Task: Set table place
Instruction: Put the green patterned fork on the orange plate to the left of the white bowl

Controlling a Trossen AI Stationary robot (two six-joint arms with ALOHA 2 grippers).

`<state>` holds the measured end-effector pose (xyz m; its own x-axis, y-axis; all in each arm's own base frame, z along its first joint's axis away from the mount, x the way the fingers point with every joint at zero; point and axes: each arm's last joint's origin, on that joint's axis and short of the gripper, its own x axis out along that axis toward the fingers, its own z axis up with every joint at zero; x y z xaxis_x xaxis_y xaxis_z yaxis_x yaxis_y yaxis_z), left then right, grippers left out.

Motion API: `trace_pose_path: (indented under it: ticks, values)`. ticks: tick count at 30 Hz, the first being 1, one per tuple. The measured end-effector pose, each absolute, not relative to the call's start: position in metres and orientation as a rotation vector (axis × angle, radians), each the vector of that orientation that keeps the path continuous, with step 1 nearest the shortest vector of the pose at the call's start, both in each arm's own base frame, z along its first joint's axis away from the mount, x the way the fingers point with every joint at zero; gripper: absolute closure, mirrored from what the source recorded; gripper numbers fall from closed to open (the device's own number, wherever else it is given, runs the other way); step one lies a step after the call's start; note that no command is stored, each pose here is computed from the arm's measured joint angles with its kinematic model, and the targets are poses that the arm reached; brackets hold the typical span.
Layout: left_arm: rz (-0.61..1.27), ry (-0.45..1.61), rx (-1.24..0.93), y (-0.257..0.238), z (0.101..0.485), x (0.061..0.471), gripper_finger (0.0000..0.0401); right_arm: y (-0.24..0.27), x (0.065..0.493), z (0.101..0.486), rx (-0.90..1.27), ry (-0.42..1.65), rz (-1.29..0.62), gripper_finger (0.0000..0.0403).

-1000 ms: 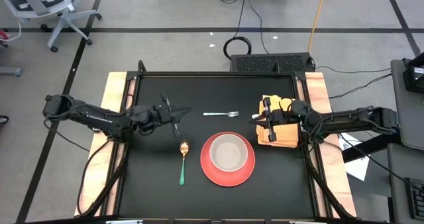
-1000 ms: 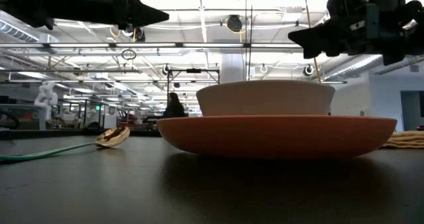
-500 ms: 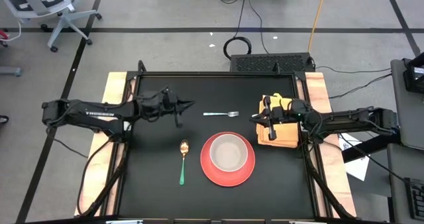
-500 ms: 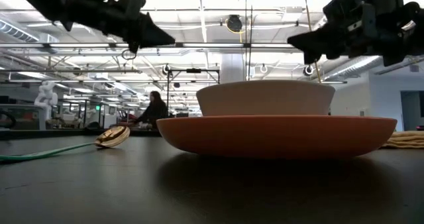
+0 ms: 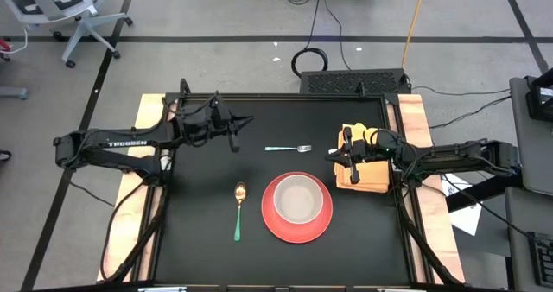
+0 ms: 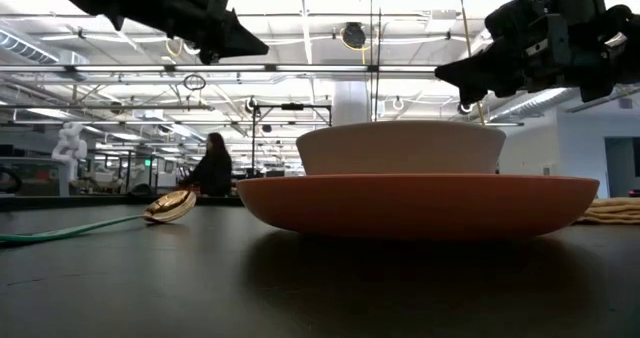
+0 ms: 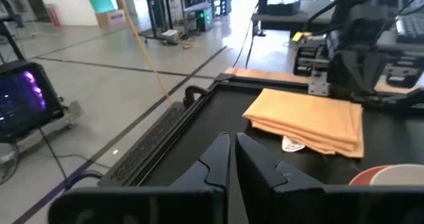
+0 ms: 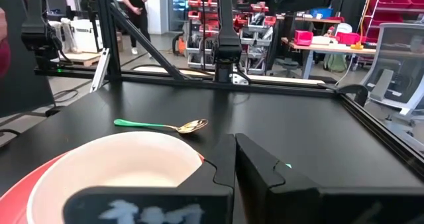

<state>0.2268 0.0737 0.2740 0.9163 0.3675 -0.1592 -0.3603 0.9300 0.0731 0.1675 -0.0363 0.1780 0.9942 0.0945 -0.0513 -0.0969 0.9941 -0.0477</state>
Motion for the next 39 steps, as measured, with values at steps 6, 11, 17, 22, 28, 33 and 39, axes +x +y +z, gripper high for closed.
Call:
trace_pose_path:
  ticks: [6,11,17,22,28,33,39]
  values:
    - [0.383,0.187,0.045,0.076,0.273,0.226,0.0371,-0.036,0.168,0.178,-0.054,0.048,0.096,0.0403]
    - [0.382,0.210,0.024,0.075,0.270,0.226,0.0371,-0.036,0.168,0.178,-0.054,0.048,0.096,0.0403]
    - [0.304,0.254,0.004,0.073,0.265,0.227,0.0370,-0.036,0.168,0.178,-0.054,0.048,0.096,0.0403]
    - [0.313,0.294,-0.005,0.080,0.258,0.231,0.0370,-0.036,0.168,0.179,-0.060,0.040,0.096,0.0403]
    - [0.272,0.328,-0.043,0.096,0.259,0.245,0.0370,-0.036,0.168,0.179,-0.078,0.040,0.096,0.0403]
    - [0.184,0.350,-0.059,0.105,0.262,0.267,0.0370,-0.036,0.168,0.179,-0.079,0.040,0.096,0.0403]
    - [0.060,0.380,-0.043,0.113,0.271,0.295,0.0370,-0.036,0.168,0.179,-0.078,0.041,0.096,0.0403]
